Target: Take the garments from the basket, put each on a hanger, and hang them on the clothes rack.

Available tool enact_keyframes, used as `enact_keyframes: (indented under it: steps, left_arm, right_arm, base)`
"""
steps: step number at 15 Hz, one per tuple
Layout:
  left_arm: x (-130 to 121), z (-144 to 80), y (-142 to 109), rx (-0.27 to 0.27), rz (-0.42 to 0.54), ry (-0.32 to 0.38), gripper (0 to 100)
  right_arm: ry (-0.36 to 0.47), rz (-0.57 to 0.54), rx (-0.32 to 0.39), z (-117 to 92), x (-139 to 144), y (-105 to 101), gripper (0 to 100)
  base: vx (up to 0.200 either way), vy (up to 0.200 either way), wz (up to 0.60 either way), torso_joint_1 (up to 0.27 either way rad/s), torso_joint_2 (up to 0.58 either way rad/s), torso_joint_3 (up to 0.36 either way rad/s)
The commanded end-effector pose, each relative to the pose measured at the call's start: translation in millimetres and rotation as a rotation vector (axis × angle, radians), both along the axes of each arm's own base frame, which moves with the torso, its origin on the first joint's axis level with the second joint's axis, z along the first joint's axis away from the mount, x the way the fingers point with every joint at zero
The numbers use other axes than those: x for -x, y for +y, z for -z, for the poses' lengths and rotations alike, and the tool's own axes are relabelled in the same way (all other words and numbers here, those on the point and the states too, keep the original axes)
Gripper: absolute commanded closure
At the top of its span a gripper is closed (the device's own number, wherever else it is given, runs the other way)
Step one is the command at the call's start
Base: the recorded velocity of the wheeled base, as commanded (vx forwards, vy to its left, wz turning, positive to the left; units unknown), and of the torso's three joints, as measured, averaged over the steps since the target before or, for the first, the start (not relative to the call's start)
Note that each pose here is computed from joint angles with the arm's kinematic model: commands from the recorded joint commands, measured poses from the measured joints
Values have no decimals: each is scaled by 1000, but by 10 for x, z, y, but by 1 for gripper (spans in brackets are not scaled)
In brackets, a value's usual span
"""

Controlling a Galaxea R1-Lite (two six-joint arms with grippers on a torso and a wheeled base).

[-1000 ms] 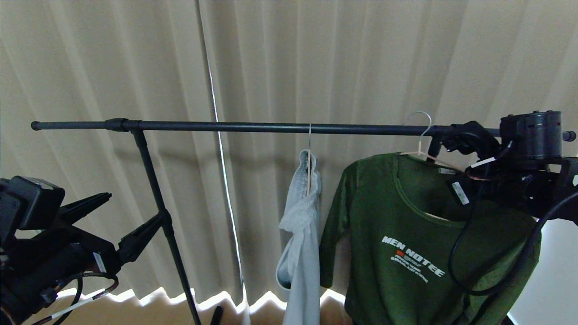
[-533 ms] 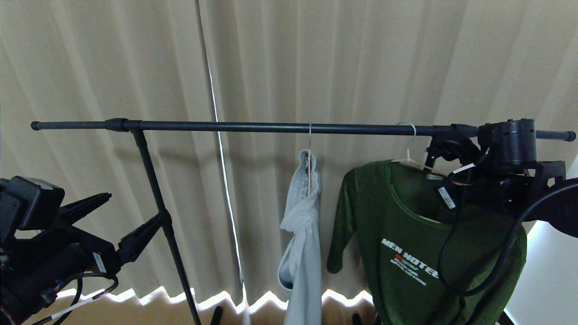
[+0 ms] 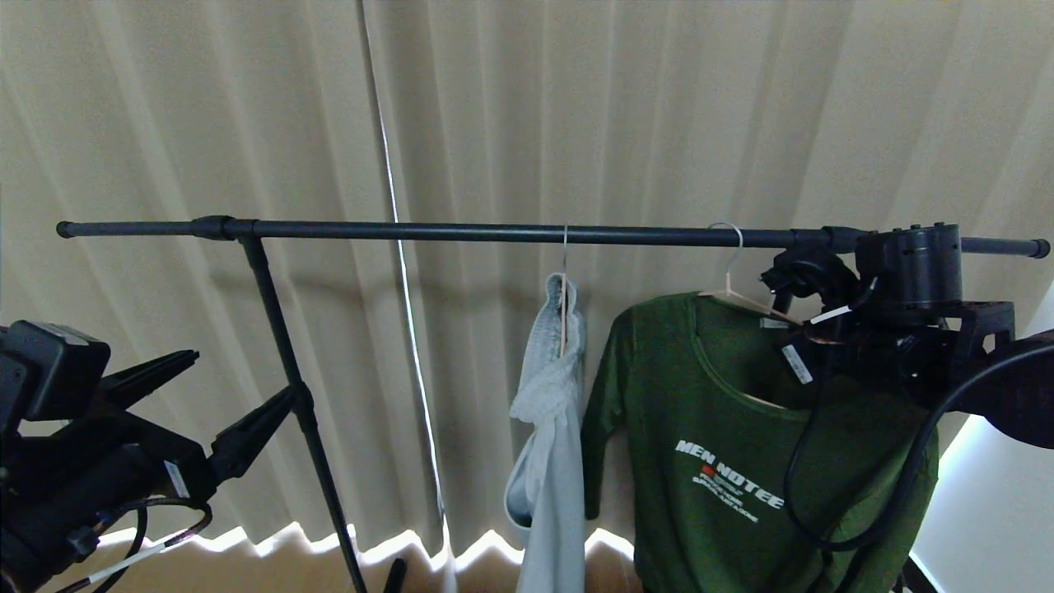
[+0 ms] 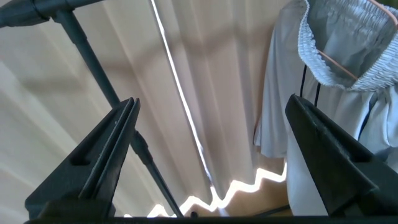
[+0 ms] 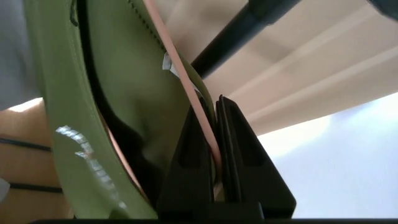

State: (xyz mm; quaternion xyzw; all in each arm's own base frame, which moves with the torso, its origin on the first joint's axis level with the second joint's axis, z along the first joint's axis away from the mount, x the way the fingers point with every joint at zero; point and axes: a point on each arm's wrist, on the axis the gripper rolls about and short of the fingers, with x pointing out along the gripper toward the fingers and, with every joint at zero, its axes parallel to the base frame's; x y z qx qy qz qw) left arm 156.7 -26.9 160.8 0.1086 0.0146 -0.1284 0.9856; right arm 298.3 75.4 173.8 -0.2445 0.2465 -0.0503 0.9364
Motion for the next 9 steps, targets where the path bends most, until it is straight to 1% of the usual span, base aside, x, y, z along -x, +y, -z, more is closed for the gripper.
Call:
enact_keyframes:
  steps: [1, 4, 5, 8, 9]
  left_arm:
    - [9, -7, 2, 1, 0, -5, 0]
    - [4, -2, 1, 2, 0, -1, 0]
    - [4, -2, 1, 2, 0, -1, 0]
    - [13, 2, 2, 1, 0, 0, 0]
    - [14, 4, 2, 1, 0, 0, 0]
  right_arm:
    - [-3, 0, -1, -6, 5, -1, 100]
    - [-4, -3, -2, -10, 23, -1, 100]
    - [-1, -3, -1, -5, 26, -1, 0]
    - [-13, -2, -13, -19, 34, 2, 0]
    - [-40, 4, -31, -29, 47, 2, 0]
  base:
    - [0, 0, 0, 0, 0, 0]
    - [0, 0, 0, 0, 0, 0]
    - [0, 0, 0, 0, 0, 0]
    - [0, 0, 0, 0, 0, 0]
    - [0, 0, 0, 0, 0, 0]
